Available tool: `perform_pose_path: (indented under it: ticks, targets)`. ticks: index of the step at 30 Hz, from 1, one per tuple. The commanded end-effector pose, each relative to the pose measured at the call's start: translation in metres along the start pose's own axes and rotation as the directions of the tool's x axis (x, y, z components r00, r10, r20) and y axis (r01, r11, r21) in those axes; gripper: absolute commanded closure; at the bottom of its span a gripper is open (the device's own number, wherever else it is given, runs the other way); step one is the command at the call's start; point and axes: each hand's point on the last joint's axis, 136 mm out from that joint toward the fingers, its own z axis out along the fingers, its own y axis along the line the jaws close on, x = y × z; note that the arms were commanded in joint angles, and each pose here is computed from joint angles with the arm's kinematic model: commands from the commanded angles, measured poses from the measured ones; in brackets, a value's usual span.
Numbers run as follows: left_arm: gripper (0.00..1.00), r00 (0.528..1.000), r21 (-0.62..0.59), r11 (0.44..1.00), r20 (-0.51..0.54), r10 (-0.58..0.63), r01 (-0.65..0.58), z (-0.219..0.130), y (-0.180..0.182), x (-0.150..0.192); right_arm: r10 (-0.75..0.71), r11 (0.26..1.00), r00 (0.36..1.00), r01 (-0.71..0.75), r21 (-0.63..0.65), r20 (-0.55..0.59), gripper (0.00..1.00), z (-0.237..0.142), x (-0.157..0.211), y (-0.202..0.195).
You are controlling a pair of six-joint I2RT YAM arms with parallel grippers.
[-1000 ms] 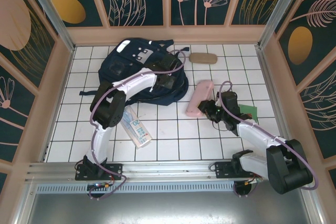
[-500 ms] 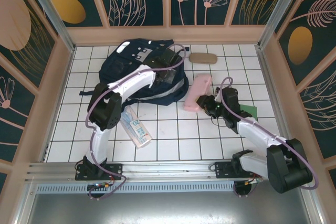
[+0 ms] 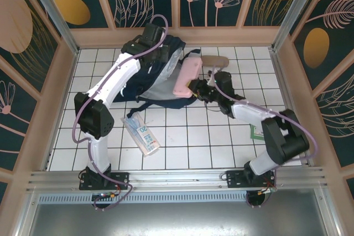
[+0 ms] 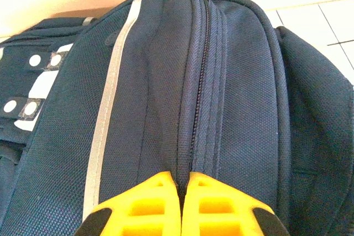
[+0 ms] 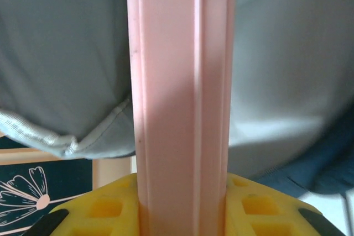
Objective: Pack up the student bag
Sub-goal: Place the pencil pouch in the student bag.
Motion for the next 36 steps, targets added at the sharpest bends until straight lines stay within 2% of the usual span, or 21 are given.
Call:
perform_pose_path:
  ticks: [1, 8, 14, 20, 21, 25, 27, 31, 36]
  targets:
    - [1.0, 0.984, 0.106, 0.993, 0.167, -0.061, 0.044, -0.042, -0.017, -0.052, 0.03, 0.997, 0.998, -0.026, -0.075, 0.046, 0.76, 0.028, -0.013, 0.022]
    - [1.0, 0.984, 0.124, 0.99, 0.155, -0.084, 0.065, -0.041, -0.018, -0.048, 0.117, 0.993, 0.991, -0.117, -0.001, 0.057, 0.77, 0.089, -0.014, 0.003]
    - [1.0, 0.984, 0.131, 0.989, 0.157, -0.089, 0.068, -0.042, -0.019, -0.048, 0.186, 0.982, 0.982, -0.186, -0.01, 0.026, 0.76, 0.121, -0.011, -0.006]
    - [1.0, 0.986, 0.146, 0.986, 0.137, -0.096, 0.076, -0.035, -0.022, -0.041, 0.24, 0.971, 0.97, -0.239, 0.029, -0.046, 0.71, 0.141, 0.006, -0.021]
    - [1.0, 0.987, 0.147, 0.986, 0.132, -0.097, 0.078, -0.033, -0.021, -0.04, 0.242, 0.97, 0.968, -0.24, 0.044, -0.059, 0.69, 0.143, 0.01, -0.024]
    - [1.0, 0.988, 0.148, 0.986, 0.122, -0.098, 0.079, -0.028, -0.021, -0.036, 0.211, 0.975, 0.975, -0.203, 0.094, -0.073, 0.39, 0.137, 0.017, -0.027]
    - [1.0, 0.988, 0.146, 0.986, 0.118, -0.095, 0.078, -0.026, -0.021, -0.033, 0.183, 0.976, 0.981, -0.174, 0.129, -0.067, 0.31, 0.13, 0.016, -0.028]
    - [1.0, 0.99, 0.145, 0.987, 0.107, -0.092, 0.076, -0.021, -0.02, -0.028, 0.115, 0.97, 0.992, -0.102, 0.221, -0.045, 0.19, 0.11, 0.01, -0.031]
    - [1.0, 0.992, 0.144, 0.987, 0.092, -0.091, 0.077, -0.015, -0.019, -0.02, 0.048, 0.953, 0.999, -0.04, 0.302, -0.019, 0.13, 0.081, 0.002, -0.033]
